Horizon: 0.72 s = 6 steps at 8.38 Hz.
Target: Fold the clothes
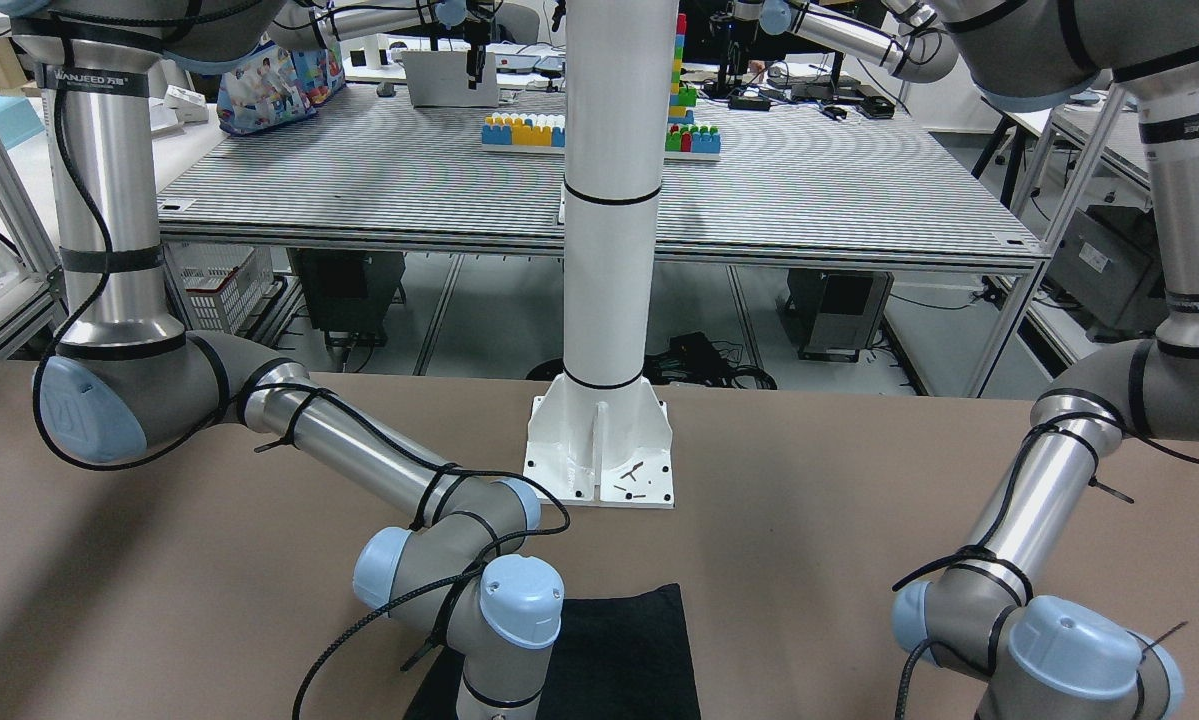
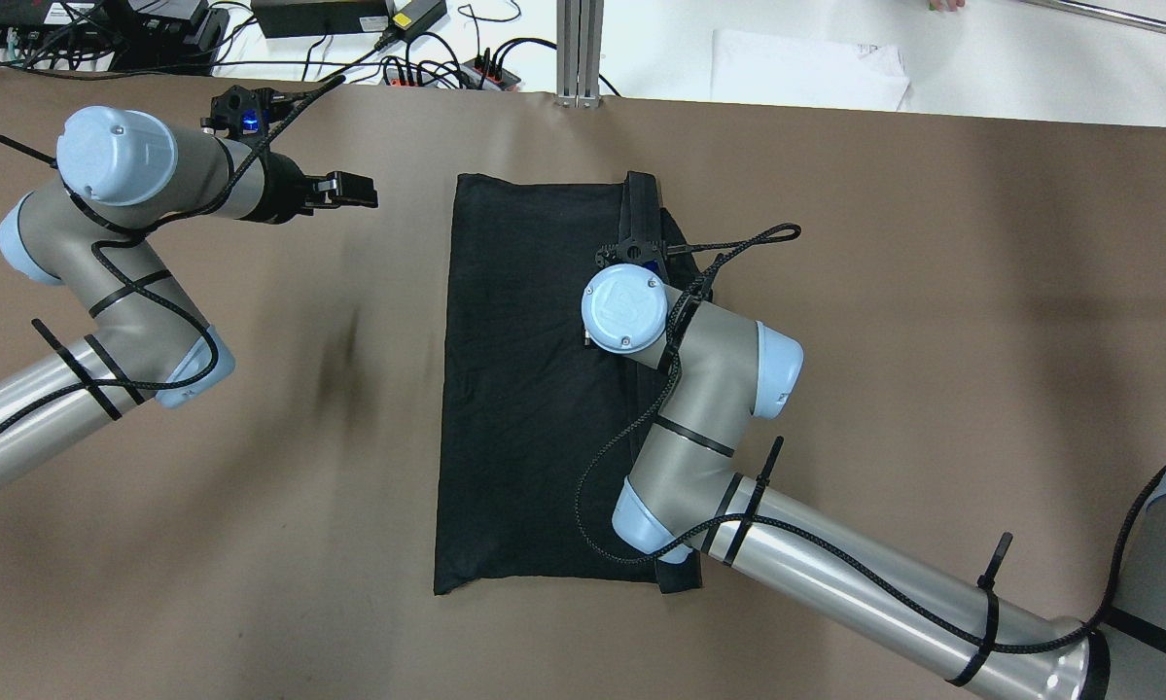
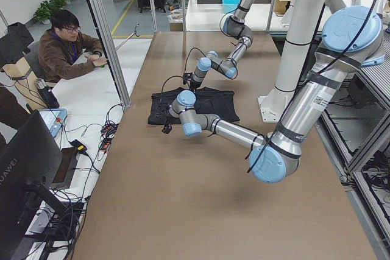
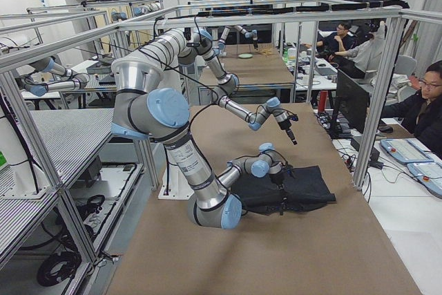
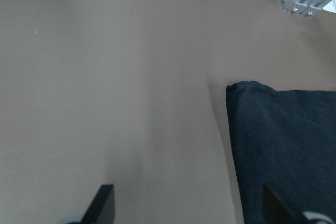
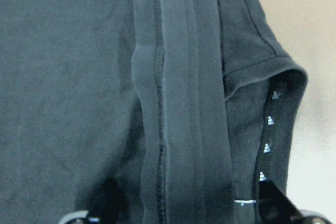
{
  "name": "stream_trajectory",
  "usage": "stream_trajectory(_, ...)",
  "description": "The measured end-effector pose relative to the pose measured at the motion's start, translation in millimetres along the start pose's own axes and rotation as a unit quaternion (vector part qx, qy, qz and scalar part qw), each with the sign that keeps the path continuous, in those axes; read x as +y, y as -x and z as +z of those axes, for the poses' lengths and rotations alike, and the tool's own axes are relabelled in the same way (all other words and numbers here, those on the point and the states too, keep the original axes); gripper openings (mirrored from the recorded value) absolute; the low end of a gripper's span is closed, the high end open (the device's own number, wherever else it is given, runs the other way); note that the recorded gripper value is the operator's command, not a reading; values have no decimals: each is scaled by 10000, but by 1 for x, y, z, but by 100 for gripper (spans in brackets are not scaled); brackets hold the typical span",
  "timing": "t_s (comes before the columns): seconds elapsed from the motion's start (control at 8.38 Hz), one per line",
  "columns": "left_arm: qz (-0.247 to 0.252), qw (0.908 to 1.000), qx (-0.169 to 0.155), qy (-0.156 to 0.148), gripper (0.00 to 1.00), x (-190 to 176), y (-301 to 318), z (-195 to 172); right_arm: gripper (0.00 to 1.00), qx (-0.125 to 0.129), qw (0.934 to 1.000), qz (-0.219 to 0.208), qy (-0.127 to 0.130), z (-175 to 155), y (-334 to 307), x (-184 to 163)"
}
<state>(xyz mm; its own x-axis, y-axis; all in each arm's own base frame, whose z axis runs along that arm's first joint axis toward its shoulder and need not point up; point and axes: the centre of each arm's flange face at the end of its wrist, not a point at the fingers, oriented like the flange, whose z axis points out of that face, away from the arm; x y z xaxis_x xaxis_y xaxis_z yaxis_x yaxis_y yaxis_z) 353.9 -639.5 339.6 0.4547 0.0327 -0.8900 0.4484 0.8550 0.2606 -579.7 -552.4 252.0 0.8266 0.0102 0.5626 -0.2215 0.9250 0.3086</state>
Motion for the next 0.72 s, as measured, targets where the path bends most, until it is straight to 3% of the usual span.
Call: stream_trajectory(0.72,-29,9999,-35,-127,100,-1,-1,0,94,59,9996,-264,-35,4,-14,-10)
